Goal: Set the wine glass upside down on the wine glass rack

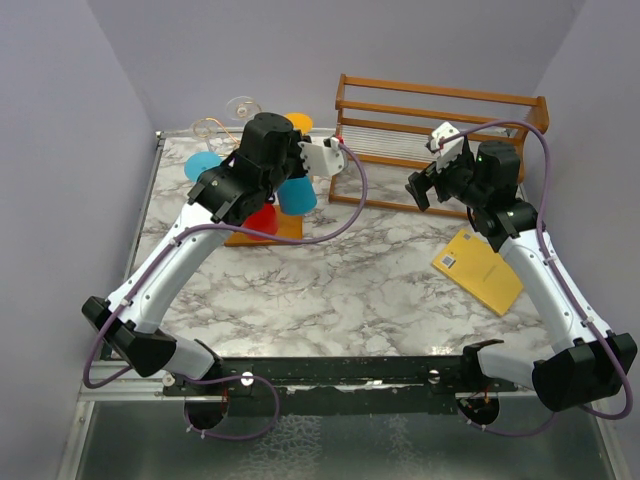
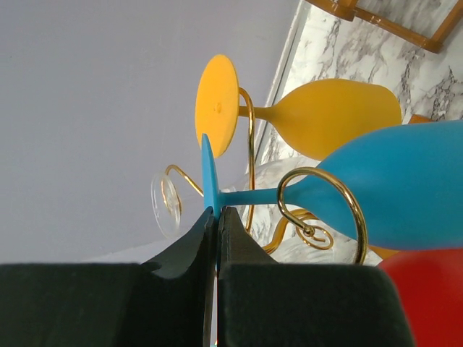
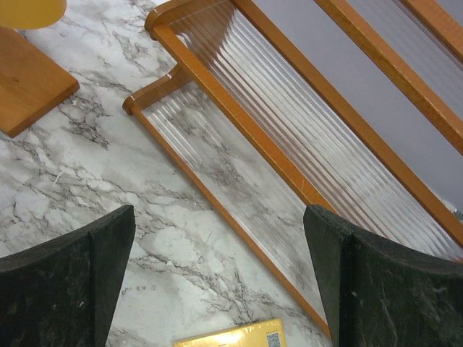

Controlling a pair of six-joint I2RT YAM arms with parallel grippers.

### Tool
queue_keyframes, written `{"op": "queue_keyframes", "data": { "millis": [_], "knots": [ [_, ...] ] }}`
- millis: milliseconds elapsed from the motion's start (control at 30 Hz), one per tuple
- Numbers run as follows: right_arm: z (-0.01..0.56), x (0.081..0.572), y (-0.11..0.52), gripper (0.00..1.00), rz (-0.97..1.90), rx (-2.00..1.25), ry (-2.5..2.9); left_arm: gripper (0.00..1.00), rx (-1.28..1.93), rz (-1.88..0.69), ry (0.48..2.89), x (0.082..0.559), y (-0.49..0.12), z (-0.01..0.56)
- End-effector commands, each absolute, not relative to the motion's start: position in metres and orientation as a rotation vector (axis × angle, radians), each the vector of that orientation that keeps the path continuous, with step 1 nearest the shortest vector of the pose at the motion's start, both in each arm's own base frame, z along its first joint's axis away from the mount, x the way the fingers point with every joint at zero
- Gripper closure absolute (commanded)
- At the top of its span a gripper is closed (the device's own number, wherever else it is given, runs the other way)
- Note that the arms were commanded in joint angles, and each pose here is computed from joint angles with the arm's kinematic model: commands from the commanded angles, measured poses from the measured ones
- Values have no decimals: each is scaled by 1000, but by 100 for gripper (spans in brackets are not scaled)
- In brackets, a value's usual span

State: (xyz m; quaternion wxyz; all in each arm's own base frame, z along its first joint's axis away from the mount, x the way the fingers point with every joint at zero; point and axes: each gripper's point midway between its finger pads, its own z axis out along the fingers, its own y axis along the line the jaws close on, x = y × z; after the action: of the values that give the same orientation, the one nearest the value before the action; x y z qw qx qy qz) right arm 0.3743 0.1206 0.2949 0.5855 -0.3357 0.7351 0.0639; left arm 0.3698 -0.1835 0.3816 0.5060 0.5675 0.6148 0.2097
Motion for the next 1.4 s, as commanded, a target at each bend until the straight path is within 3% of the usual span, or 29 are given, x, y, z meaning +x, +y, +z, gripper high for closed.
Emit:
{"op": "queue_keyframes", "data": {
  "millis": [0,1367],
  "knots": [
    [295,375,121,0,154,-798,1698,100,1373,516,1454,357,-176,397],
    [291,376,120,0,148,-807,1708,100,1516,330,1375,321,-188,395]
  ]
}}
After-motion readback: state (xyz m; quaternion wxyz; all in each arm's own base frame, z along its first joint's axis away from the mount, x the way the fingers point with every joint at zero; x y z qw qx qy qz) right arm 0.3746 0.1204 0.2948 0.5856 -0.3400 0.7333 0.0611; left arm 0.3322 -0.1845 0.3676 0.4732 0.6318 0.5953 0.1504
